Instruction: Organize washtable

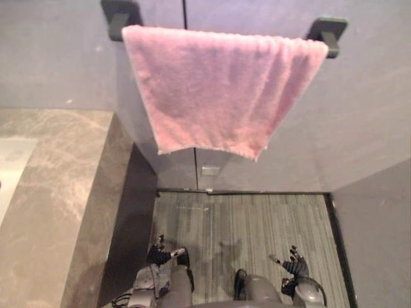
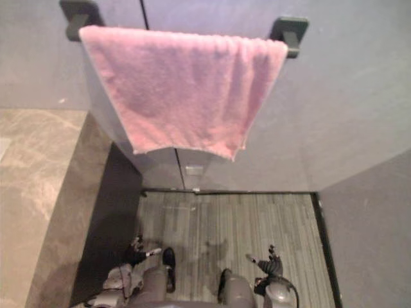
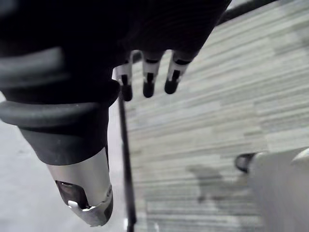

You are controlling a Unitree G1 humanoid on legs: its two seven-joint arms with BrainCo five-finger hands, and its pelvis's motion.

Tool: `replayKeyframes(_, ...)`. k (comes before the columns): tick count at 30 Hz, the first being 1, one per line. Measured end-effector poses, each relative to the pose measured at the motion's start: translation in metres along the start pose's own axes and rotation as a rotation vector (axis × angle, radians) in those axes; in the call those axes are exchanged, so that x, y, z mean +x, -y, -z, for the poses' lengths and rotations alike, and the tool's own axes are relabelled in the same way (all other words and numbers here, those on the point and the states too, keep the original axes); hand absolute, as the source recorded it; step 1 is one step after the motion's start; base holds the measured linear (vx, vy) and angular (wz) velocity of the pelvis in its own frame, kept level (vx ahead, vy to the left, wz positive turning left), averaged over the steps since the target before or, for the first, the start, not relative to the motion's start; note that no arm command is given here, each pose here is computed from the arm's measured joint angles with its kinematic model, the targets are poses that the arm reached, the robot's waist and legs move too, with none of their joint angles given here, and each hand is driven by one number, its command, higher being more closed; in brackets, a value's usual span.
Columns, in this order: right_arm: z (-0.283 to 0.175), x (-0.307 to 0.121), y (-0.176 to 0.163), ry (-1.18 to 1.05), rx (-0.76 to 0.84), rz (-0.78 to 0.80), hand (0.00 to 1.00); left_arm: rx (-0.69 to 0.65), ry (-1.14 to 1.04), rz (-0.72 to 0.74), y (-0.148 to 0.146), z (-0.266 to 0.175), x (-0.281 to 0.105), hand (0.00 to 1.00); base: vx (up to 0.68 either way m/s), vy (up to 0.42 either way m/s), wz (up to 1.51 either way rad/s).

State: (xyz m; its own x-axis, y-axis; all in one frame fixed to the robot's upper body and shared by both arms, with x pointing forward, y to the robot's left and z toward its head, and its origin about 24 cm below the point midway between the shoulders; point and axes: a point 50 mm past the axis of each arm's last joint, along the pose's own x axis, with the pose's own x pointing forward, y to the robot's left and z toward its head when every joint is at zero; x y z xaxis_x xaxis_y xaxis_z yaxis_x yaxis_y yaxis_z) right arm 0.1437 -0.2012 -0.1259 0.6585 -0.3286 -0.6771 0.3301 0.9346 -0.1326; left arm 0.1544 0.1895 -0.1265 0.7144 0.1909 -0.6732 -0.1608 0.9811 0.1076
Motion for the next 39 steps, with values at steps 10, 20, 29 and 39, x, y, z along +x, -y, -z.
replayKeyframes(10,-0.029,-0.001,-0.013,0.137,-0.035,-0.038,0.00,-0.052,0.030,0.072,0.038,-0.011,0.000,0.00,-0.13,-0.224,-0.03)
replayKeyframes(20,0.002,0.001,0.010,0.002,-0.116,0.015,0.00,-0.056,-0.046,0.040,0.031,0.012,-0.006,0.00,-0.22,-0.137,0.67)
replayKeyframes(29,0.031,-0.006,0.015,-0.121,-0.082,0.039,0.00,0.044,-0.147,0.015,0.002,0.035,-0.009,0.00,-0.06,0.119,0.66)
replayKeyframes(39,0.042,-0.009,0.012,-0.169,-0.048,0.024,0.00,0.114,-0.187,0.022,-0.004,0.044,-0.012,0.00,-0.08,0.091,0.45)
